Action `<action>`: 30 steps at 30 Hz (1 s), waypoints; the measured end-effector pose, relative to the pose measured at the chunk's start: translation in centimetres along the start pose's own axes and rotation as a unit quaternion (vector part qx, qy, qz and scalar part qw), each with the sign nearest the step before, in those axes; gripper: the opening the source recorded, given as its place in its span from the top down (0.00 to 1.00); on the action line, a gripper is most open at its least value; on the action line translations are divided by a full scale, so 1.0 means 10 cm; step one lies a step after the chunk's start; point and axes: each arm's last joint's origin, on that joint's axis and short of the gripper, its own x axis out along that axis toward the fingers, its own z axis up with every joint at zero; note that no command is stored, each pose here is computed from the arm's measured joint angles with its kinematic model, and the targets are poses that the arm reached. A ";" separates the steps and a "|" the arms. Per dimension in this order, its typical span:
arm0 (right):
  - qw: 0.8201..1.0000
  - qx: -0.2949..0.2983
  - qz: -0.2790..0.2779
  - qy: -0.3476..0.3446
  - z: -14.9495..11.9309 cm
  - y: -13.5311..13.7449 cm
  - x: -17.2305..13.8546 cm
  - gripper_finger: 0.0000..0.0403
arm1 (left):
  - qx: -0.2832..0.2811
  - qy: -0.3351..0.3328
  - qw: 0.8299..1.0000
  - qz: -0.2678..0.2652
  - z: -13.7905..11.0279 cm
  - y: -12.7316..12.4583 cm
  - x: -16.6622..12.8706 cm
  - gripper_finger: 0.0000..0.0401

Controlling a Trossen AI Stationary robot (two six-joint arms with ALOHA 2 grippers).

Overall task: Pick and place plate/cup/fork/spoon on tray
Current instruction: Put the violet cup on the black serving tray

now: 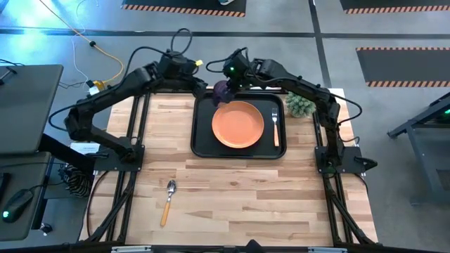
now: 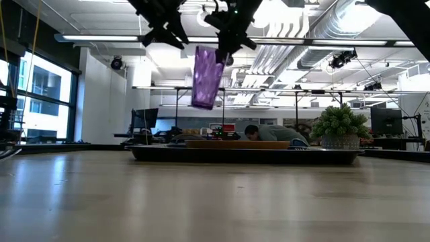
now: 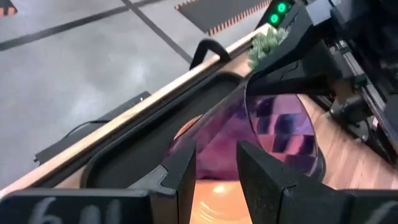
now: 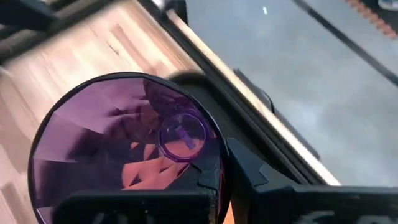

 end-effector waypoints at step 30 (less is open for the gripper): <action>0.996 0.086 0.018 0.019 -0.12 0.38 0.02 1.00 | -0.029 0.066 0.997 -0.012 -0.21 -0.30 0.18 0.74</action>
